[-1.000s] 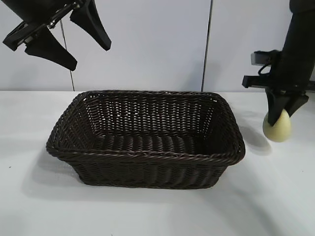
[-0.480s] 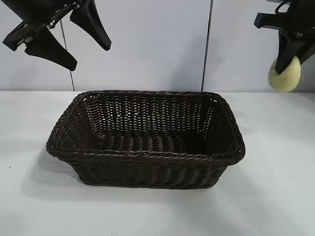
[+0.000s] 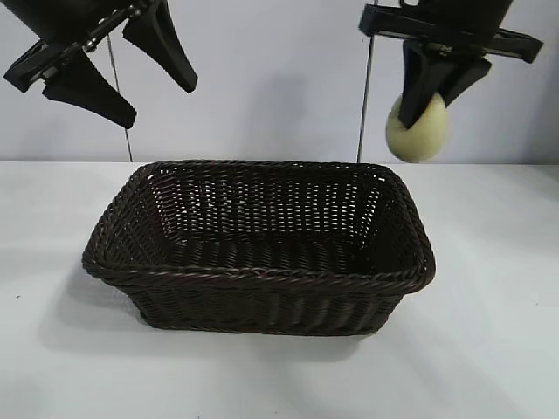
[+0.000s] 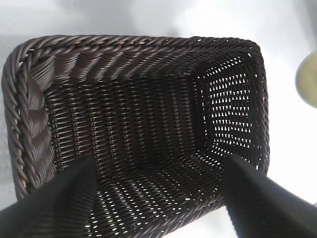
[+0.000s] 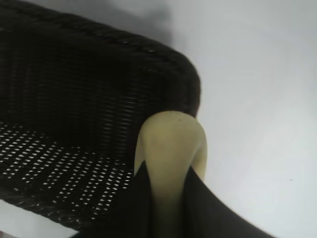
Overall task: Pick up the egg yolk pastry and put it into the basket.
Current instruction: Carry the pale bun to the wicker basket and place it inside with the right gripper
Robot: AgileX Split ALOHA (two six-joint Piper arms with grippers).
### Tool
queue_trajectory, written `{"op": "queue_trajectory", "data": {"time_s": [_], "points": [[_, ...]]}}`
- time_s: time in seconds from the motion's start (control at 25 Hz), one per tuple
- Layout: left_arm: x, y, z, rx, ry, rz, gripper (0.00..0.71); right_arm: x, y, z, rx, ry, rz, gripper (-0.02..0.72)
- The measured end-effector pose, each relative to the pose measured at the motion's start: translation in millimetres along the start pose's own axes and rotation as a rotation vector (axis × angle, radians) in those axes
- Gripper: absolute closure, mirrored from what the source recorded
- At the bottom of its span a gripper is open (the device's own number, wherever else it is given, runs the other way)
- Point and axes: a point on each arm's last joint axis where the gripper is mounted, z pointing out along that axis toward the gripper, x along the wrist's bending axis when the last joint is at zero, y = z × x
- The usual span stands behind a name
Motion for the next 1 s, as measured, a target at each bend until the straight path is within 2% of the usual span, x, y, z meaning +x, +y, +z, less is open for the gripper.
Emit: {"op": "queue_trajectory", "data": {"time_s": [0.52, 0.8, 0.92, 1.0], "points": [[-0.1, 0, 0, 0.002, -0.001, -0.001, 0.191, 69, 0, 40, 0.012, 0.048, -0.110, 0.609], [-0.1, 0, 0, 0.003, -0.001, -0.001, 0.191, 75, 4, 61, 0.016, 0.058, -0.110, 0.605], [-0.1, -1, 0, 0.006, -0.002, -0.001, 0.191, 75, 4, 64, 0.023, 0.057, -0.109, 0.554], [-0.1, -1, 0, 0.006, -0.002, -0.001, 0.191, 75, 4, 64, 0.023, 0.058, -0.109, 0.466]]}}
